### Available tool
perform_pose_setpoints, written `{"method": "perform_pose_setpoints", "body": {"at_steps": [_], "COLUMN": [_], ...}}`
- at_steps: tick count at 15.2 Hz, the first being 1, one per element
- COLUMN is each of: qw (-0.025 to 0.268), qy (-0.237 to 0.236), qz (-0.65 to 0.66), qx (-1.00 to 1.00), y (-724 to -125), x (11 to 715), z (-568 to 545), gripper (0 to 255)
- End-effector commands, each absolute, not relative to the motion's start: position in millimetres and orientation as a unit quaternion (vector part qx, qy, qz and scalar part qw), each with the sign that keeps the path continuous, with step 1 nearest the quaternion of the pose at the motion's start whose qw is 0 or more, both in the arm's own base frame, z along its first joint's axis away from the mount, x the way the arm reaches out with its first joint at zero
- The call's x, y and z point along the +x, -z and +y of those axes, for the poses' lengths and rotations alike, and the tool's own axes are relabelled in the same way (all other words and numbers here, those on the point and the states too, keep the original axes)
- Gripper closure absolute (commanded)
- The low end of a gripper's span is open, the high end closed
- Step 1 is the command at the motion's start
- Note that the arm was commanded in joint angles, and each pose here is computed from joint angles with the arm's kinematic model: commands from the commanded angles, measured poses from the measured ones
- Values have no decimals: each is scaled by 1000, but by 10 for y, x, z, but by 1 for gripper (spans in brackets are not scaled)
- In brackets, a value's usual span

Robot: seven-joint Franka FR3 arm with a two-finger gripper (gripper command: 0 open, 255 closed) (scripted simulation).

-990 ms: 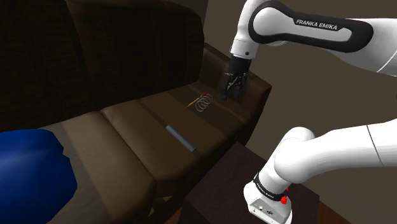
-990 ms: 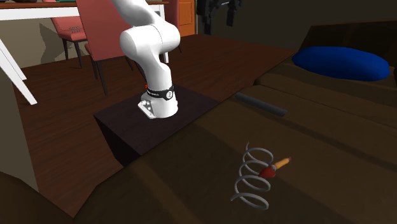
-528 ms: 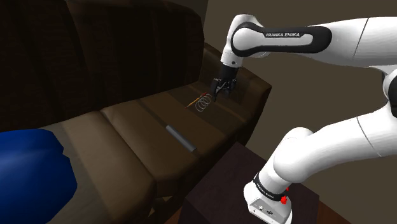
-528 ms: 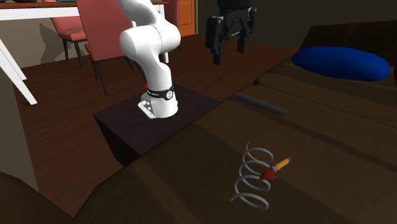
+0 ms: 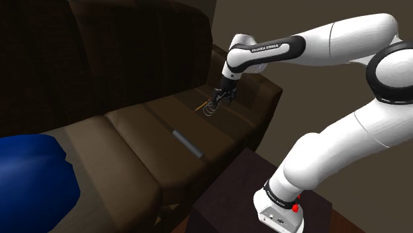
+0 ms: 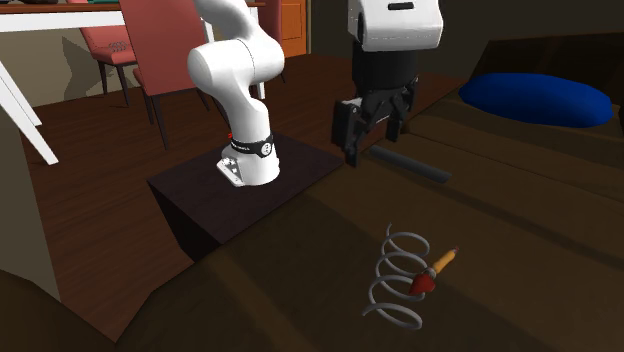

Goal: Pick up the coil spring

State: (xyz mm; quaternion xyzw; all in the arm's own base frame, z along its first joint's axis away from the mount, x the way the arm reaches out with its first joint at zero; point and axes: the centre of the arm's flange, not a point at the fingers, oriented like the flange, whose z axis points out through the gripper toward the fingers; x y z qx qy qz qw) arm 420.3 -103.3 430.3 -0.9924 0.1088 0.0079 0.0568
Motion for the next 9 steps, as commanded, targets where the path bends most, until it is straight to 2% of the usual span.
{"method": "perform_pose_setpoints", "body": {"at_steps": [1, 9], "qw": [55, 52], "qy": [0, 21], "qz": [117, 143], "qx": [-992, -988], "y": [-4156, -3575], "x": [4380, 4857], "z": [-1168, -1611], "gripper": [0, 0]}}
